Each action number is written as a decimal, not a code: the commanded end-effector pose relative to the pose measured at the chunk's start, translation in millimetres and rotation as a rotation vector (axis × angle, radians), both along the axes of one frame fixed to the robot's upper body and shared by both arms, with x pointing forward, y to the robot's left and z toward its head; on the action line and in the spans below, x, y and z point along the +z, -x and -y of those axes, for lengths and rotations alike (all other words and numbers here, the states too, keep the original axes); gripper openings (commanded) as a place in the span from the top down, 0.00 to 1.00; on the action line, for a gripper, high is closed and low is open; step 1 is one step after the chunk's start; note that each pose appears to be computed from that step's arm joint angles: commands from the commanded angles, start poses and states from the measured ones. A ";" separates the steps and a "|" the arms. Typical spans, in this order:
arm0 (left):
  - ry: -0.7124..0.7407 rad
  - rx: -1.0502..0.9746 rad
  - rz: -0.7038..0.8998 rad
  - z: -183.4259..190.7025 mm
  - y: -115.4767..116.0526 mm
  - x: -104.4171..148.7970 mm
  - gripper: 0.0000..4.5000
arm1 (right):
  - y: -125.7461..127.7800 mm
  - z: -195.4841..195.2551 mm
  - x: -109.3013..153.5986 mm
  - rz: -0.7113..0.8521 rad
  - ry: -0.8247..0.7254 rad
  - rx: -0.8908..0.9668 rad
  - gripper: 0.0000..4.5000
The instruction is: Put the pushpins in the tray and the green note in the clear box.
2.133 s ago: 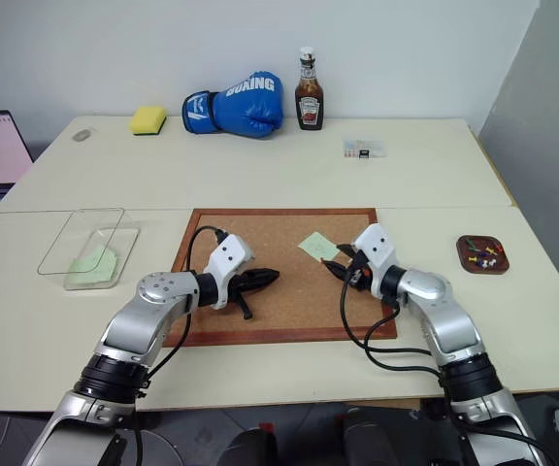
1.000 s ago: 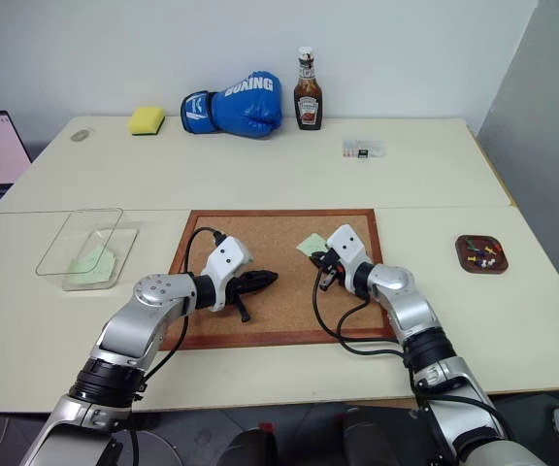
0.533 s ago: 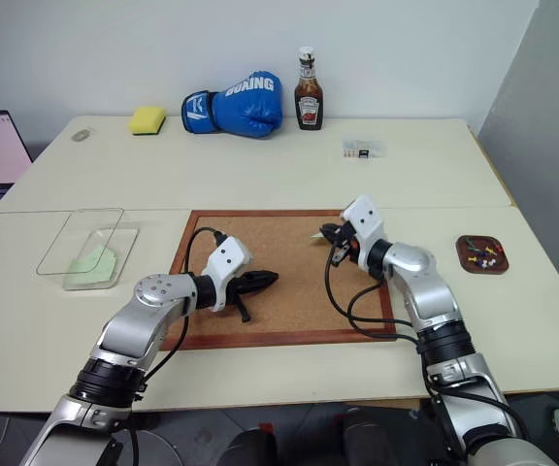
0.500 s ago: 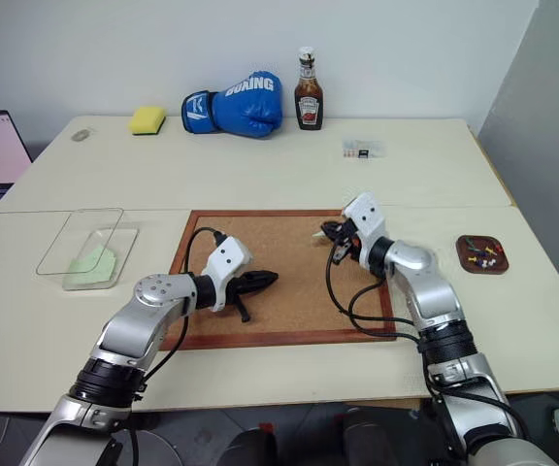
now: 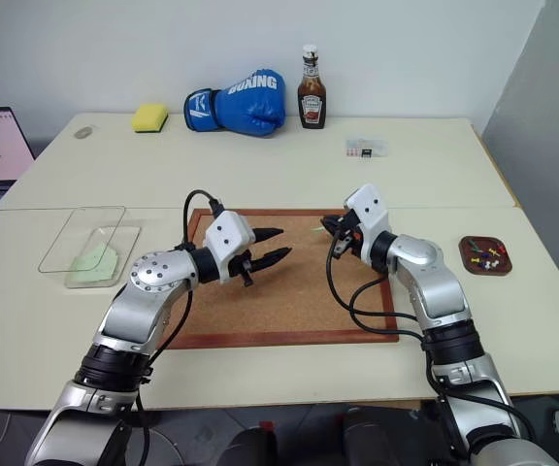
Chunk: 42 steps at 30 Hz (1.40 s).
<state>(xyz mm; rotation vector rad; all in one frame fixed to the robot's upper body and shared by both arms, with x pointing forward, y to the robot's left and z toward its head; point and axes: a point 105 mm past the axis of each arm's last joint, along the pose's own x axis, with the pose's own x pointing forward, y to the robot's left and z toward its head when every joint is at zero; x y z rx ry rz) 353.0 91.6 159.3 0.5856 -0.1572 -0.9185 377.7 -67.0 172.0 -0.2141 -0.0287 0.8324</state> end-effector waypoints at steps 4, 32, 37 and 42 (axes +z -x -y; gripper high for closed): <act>-0.058 -0.016 0.164 18.3 -8.4 8.7 0.34 | 7.4 -7.1 24.5 0.070 -0.039 0.024 1.00; -0.067 -0.005 0.218 29.1 -22.5 5.1 0.81 | 28.5 -25.5 22.7 0.040 -0.033 0.114 1.00; -0.107 -0.006 0.262 28.4 -22.6 5.4 1.00 | 24.7 -21.3 24.0 0.043 -0.035 0.099 1.00; -0.164 -0.018 0.314 26.9 -22.2 1.9 1.00 | 20.6 -18.3 26.2 0.041 -0.046 0.084 1.00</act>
